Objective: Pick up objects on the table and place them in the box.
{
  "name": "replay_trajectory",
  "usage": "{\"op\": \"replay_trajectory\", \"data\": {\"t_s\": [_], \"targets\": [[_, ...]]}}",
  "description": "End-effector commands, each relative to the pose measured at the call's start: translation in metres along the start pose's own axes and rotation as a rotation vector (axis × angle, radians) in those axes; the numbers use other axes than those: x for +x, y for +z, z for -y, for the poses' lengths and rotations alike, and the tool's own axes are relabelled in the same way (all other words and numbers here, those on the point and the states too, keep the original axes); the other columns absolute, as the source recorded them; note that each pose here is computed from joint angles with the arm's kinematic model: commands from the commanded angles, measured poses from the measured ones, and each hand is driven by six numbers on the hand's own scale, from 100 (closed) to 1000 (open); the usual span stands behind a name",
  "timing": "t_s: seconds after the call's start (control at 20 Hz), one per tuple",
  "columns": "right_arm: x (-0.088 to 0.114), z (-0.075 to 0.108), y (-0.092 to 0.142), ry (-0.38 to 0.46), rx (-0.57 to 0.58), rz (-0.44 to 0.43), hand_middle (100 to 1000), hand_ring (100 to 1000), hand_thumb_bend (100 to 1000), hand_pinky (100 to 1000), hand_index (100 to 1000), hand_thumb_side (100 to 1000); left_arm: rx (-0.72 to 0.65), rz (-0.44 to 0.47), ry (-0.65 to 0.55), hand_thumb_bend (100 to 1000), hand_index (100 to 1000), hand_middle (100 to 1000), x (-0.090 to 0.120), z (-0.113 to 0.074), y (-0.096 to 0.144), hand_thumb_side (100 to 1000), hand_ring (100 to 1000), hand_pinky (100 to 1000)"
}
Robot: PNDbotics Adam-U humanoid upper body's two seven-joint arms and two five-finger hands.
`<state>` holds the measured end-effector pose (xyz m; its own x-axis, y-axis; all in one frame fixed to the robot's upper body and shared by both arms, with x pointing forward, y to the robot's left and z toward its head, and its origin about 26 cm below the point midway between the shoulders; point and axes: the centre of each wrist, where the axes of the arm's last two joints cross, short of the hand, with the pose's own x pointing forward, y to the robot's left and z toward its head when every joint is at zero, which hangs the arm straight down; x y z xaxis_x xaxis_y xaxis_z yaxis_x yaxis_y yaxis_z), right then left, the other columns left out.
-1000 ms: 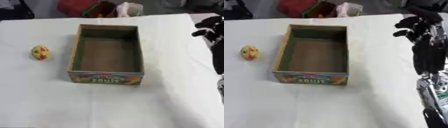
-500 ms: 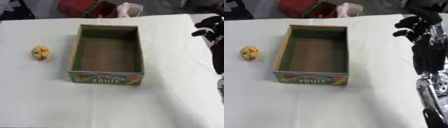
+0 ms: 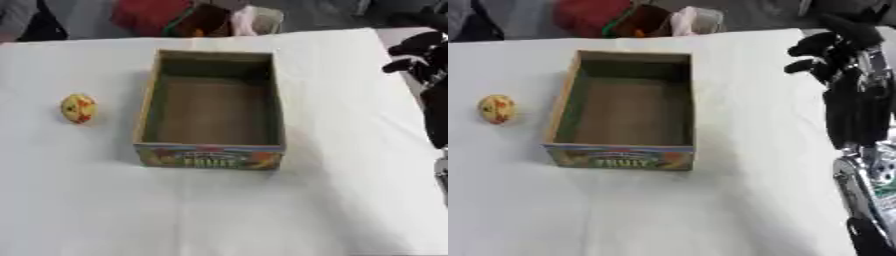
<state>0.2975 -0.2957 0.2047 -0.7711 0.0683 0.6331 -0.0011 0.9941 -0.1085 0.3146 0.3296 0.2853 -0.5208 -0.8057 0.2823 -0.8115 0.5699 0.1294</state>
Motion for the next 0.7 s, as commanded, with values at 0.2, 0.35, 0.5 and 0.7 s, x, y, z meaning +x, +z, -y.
{"op": "replay_trajectory", "data": {"t_s": [0.2,0.35,0.5,0.7], "targets": [[0.01,0.0,-0.009,0.013,0.053,0.039,585,657,100,559,814,914,-0.329,0.131,-0.306,394,862,660,-0.018,0.006,-0.046,1000,595,511],[0.01,-0.001,-0.009,0.011,0.065,0.037,585,657,100,559,815,916,-0.545,0.151,-0.438,422,907,737,-0.032,0.014,-0.063,1000,676,565],[0.01,-0.002,-0.01,0.008,0.074,0.035,585,658,100,559,815,916,-0.76,0.163,-0.557,504,930,772,-0.049,0.025,-0.075,1000,717,586],[0.01,-0.003,-0.01,0.002,0.083,0.035,585,658,100,559,815,916,-0.941,0.164,-0.676,682,943,796,-0.068,0.037,-0.085,1000,744,593]]}}
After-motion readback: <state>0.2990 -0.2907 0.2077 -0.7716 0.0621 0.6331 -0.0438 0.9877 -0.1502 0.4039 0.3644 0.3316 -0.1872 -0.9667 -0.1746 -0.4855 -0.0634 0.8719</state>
